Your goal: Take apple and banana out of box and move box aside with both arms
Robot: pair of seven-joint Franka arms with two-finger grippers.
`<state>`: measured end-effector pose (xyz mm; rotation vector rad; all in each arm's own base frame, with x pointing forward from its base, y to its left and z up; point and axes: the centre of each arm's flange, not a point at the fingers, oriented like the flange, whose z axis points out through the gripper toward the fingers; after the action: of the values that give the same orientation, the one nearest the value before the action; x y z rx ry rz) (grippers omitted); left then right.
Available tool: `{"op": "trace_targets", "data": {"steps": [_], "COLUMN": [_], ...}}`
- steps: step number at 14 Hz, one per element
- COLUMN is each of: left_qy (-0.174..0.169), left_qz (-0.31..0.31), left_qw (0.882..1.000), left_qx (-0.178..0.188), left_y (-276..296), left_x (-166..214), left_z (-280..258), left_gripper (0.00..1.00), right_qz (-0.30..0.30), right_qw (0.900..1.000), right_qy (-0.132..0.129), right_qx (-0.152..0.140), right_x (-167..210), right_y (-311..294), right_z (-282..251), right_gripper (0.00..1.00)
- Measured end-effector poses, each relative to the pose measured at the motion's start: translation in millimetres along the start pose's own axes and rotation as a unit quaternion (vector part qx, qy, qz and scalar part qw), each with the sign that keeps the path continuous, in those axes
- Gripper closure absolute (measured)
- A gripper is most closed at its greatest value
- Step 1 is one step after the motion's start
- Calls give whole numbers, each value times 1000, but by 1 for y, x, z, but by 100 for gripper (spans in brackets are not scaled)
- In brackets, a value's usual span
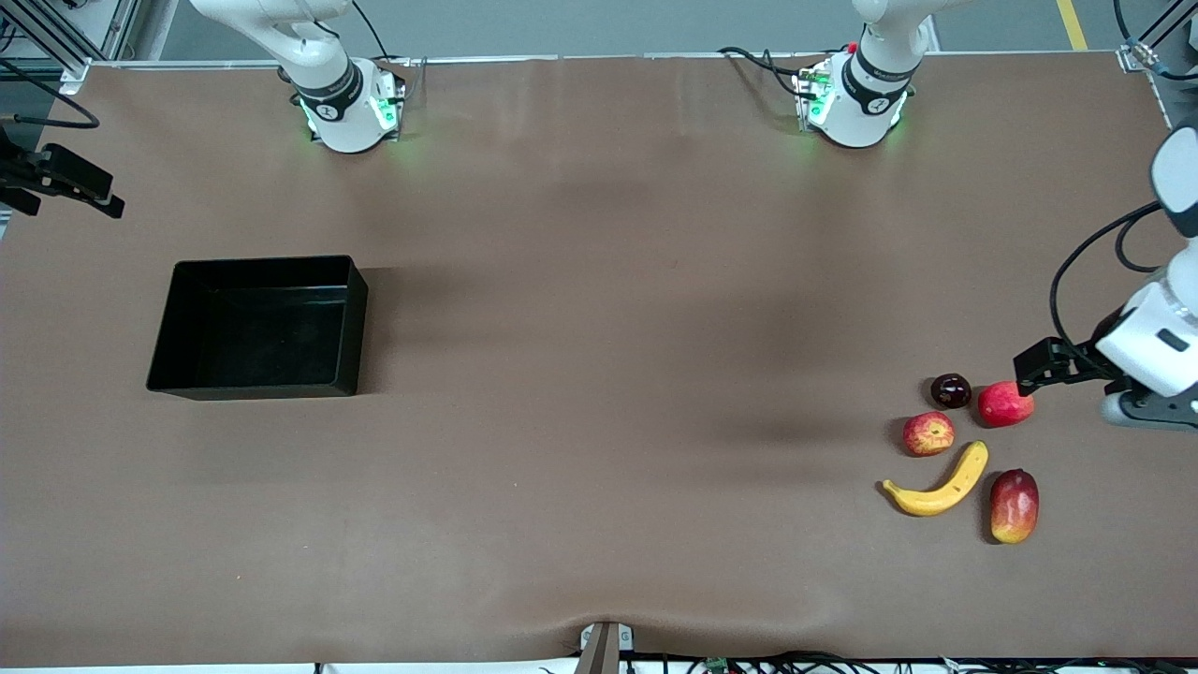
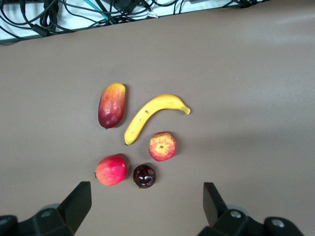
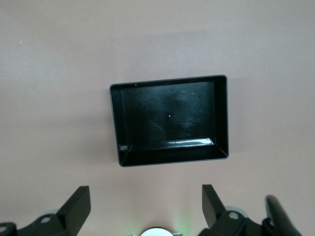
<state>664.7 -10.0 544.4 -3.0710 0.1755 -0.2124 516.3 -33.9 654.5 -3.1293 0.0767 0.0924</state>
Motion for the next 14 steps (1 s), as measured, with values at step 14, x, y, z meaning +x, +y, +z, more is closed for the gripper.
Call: {"op": "trace_targets", "data": {"steps": [14], "left_qy": [-28], "left_qz": [4], "left_qw": [999], "left_qx": [34], "left_y": [77], "left_x": [-53], "left_z": [-78], "left_gripper": [0], "right_qz": [4], "right_qw": [1000], "right_qy": [-11], "right_qx": [0], "right_x": [-8], "right_y": [-8], "right_z": [-13], "right_gripper": [0]}}
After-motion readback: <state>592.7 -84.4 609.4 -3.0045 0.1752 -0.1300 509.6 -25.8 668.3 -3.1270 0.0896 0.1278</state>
